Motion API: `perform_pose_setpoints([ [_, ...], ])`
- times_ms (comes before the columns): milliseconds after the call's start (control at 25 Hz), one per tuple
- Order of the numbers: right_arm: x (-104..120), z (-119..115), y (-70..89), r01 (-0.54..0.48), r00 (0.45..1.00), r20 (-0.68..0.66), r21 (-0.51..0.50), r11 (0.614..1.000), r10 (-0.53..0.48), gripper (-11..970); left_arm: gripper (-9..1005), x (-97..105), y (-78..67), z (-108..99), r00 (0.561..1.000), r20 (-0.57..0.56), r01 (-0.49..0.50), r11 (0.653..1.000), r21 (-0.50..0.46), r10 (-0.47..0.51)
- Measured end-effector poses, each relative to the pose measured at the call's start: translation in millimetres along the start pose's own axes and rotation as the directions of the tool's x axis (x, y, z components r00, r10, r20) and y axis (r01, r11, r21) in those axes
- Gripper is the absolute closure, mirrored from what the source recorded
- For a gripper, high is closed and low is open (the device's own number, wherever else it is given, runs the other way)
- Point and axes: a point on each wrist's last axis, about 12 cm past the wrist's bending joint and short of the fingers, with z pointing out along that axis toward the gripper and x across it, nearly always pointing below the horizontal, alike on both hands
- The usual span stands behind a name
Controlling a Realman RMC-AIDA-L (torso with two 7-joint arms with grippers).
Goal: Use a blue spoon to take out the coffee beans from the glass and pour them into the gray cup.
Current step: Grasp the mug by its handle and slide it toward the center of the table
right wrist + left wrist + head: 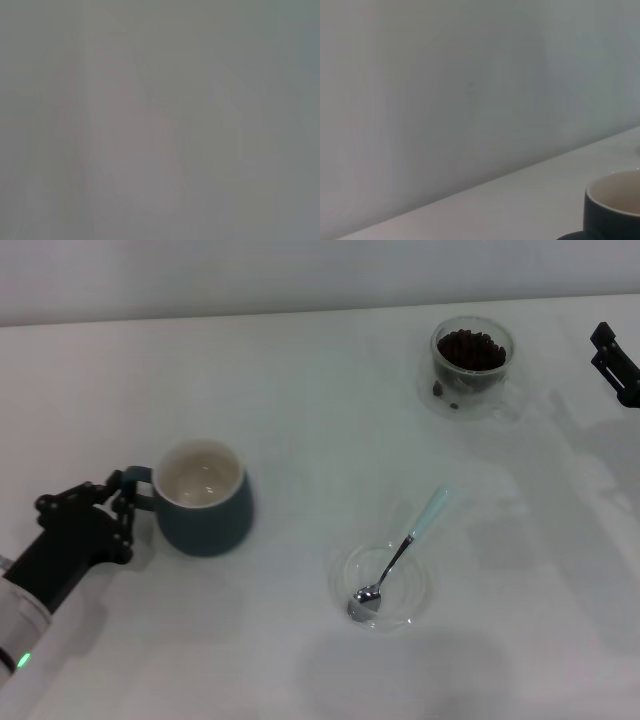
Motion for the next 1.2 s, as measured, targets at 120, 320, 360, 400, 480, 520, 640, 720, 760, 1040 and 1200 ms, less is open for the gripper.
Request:
perform_pose_setpoints([
  [120, 0, 1, 0.1, 0.0, 1.0, 0.001, -0.001, 1.0, 0.0, 118, 894, -4, -12.0, 5, 0.999, 0.02, -0.037, 0.998, 0.053, 0.036],
  [320, -2, 4, 1.2, 0.001, 1.0, 0.006, -0.007, 1.0, -0.001, 118, 895, -6, -22.2, 10, 0.999, 0.025, -0.048, 0.994, 0.099, 0.046],
  [360, -2, 4, 1.3, 0.001, 1.0, 0.006, -0.007, 1.0, -0.001, 119, 895, -6, -23.8, 10, 0.999, 0.016, -0.048, 0.994, 0.102, 0.046],
  [400, -2, 4, 1.3, 0.001, 1.0, 0.006, -0.007, 1.0, -0.001, 119, 895, -5, -23.8, 10, 0.999, 0.012, -0.048, 0.994, 0.102, 0.047],
  [480, -2, 4, 1.2, 0.001, 1.0, 0.006, -0.007, 1.0, -0.001, 119, 895, -5, -23.8, 10, 0.999, 0.007, -0.047, 0.994, 0.1, 0.046],
  [520, -2, 4, 1.2, 0.001, 1.0, 0.006, -0.007, 1.0, -0.001, 119, 895, -4, -23.9, 9, 0.999, 0.003, -0.045, 0.994, 0.098, 0.045],
  [640, -1, 3, 1.0, 0.001, 1.0, 0.006, -0.006, 1.0, -0.001, 119, 896, -2, -24.2, 7, 0.999, -0.003, -0.041, 0.995, 0.095, 0.042],
  [720, -1, 3, 0.9, 0.001, 1.0, 0.006, -0.006, 1.0, -0.001, 119, 897, 0, -24.8, 4, 0.999, -0.006, -0.046, 0.995, 0.092, 0.046],
  [760, -1, 3, 0.9, 0.001, 1.0, 0.006, -0.006, 1.0, -0.001, 119, 879, 1, -24.9, 3, 0.999, -0.007, -0.047, 0.995, 0.091, 0.048],
  [1040, -2, 3, 0.8, 0.002, 1.0, 0.007, -0.006, 1.0, -0.002, 119, 750, 2, -30.9, -3, 0.996, 0.011, -0.09, 0.992, 0.088, 0.089],
  [1200, -2, 3, 0.9, 0.002, 1.0, 0.007, -0.007, 1.0, -0.002, 119, 663, 0, -32.7, -5, 0.993, 0.038, -0.117, 0.99, 0.079, 0.114],
])
